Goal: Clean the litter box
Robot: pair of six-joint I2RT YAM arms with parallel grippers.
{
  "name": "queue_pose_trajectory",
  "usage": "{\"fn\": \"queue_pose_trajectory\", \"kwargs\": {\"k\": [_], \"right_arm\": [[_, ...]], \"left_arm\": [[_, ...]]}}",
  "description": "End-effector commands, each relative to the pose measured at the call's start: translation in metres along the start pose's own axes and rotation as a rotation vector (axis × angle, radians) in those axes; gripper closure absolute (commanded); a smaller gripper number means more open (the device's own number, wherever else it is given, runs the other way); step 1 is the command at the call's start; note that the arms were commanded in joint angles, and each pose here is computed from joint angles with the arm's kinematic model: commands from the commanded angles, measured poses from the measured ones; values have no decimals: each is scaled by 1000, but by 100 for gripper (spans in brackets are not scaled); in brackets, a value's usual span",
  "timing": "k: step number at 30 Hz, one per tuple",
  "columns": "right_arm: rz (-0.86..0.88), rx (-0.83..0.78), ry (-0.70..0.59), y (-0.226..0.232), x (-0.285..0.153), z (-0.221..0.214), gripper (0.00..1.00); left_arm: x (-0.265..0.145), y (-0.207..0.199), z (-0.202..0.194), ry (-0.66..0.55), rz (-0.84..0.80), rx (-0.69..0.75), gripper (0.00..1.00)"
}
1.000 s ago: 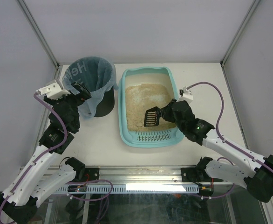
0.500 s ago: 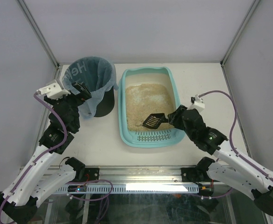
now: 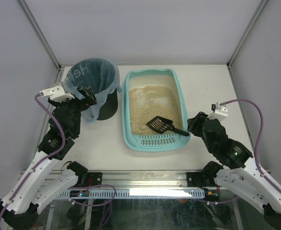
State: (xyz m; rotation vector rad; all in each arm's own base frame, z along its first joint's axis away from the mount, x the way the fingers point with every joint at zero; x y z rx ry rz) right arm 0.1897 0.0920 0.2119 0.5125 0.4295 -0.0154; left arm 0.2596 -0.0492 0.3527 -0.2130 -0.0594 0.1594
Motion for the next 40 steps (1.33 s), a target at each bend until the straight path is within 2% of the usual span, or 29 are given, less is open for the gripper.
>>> {"fn": "queue_pose_trajectory", "kwargs": {"k": [1,7,11,12,19,40], "right_arm": [[-2,-91,-102,-2,-18,38,46],[101,-145,-111,7,-32,47,26],[188,-130,-145,12,-41,50,4],[199,-127,-151,11,-42,50,1],[257,-113,-147,16,-45,46,0],[193,-64,-188,-2,-55,56,0]], "left_arm": [[-12,-18,4,51,-149,-5,1],[-36,-25,-8,152,-284,30,1],[-53,-26,-19,192,-355,3,1],[-58,-25,-20,194,-370,-7,1],[-73,-19,-49,238,-397,-59,1],[-67,-13,-55,266,-328,-59,1]]}}
Point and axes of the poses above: each gripper's point midway between its finger pads, its own x axis out along the fingers, its own y axis along the line the jaws close on, z = x × y, the point moved 2 cm from there along -x, back along the fingers, and after that the axes turned 8 degrees about x, right-handed, at the moved point
